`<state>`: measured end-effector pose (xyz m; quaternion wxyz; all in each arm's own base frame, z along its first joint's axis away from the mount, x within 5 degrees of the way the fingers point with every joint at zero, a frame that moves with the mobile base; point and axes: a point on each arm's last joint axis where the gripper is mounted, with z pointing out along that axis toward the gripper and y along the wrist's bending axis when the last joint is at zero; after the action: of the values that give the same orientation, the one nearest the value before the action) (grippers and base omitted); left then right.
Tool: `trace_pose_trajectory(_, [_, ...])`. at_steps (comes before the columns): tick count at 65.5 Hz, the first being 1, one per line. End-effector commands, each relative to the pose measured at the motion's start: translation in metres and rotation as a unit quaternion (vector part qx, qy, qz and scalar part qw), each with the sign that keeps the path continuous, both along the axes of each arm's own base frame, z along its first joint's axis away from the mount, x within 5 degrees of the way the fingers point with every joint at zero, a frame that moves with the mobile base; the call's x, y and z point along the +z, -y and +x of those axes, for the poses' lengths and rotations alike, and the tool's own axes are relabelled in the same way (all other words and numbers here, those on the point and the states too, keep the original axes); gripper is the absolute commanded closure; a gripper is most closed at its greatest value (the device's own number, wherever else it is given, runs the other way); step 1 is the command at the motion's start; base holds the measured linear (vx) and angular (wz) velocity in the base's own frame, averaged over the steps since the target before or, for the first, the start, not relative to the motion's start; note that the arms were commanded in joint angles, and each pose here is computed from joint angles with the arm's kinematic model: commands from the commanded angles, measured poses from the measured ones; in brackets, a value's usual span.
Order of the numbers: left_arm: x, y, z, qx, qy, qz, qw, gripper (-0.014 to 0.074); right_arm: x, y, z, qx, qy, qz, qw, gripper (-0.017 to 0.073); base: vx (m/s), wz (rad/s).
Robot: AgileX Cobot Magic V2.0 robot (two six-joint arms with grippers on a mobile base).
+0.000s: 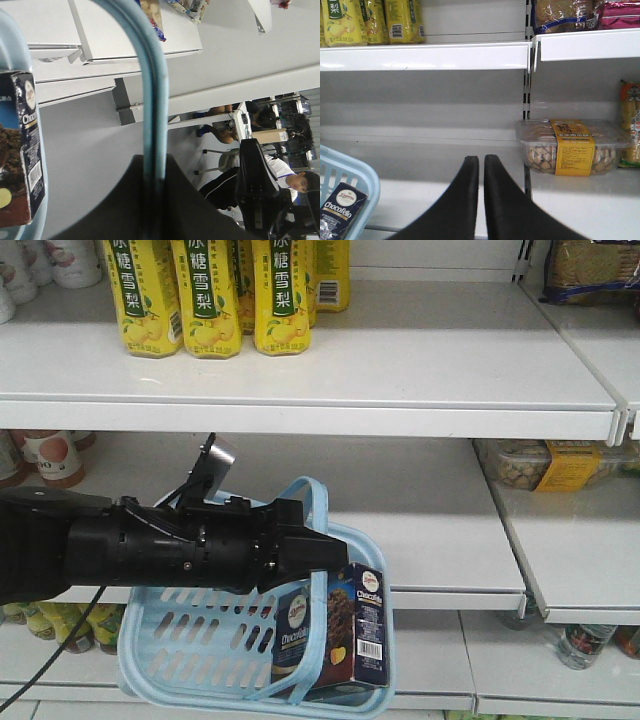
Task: Left arm holds basket, right arm returns cookies
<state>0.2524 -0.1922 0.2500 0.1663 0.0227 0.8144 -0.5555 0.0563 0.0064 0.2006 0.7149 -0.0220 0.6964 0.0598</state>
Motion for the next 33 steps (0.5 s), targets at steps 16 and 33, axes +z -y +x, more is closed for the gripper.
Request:
trace_pose_trajectory(16, [0.0296,0.0019,0.0005,0.015,0.026,-0.054,0.998,0.0596,0.0011,-0.0006,-0.0006,0.003,0.034,-0.003,0.999,0.0562,0.08,-0.02])
trace_pose_trajectory(33, [0.0296,0.0019,0.0005,0.015,0.026,-0.054,0.998,0.0596,0.0011,-0.0006,-0.0006,0.003,0.034,-0.003,0.999,0.0562,0.06,-0.01])
